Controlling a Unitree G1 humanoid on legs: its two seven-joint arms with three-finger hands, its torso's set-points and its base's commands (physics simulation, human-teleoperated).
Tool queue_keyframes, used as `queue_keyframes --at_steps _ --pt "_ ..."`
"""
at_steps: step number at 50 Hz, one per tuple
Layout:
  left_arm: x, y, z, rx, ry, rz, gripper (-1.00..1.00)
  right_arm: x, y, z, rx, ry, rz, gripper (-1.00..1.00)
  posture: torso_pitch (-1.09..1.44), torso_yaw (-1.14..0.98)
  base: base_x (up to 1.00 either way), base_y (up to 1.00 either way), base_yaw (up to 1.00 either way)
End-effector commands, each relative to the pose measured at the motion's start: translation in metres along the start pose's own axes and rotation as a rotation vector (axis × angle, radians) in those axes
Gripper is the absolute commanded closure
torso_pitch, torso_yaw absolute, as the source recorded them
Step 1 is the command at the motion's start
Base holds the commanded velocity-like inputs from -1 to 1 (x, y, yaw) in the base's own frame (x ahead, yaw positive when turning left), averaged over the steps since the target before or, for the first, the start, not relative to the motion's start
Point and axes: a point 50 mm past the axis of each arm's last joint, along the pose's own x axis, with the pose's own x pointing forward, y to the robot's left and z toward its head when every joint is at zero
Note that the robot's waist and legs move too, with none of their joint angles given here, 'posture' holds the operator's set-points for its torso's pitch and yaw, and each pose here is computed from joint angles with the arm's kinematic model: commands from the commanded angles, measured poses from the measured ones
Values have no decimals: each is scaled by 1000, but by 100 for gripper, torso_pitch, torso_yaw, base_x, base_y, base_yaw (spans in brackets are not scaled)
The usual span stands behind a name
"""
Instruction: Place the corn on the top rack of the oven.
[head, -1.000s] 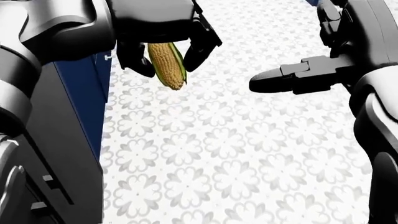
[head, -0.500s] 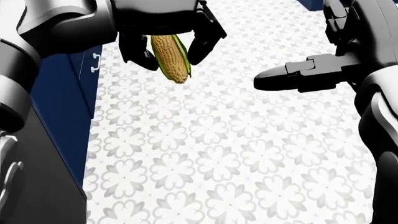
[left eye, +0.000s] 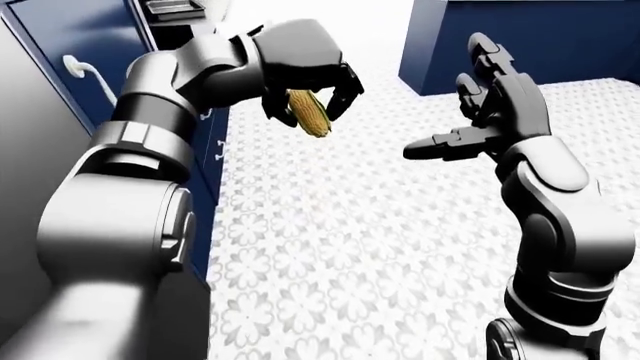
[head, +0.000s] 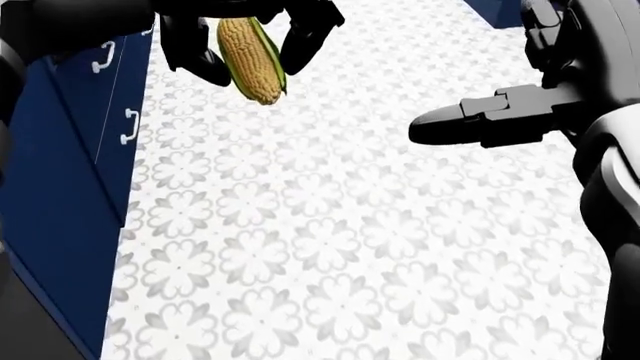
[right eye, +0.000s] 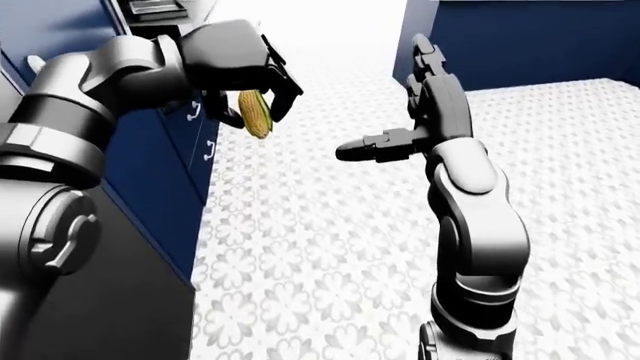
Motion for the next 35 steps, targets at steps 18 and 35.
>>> queue_keyframes --at_steps 18,35 --pt "-10 38 -8 51 50 104 74 -2 1 15 -8 -84 6 -100 0 0 37 0 0" --pt "-22 48 -25 5 189 98 69 -2 1 16 -9 -84 5 -100 0 0 37 0 0"
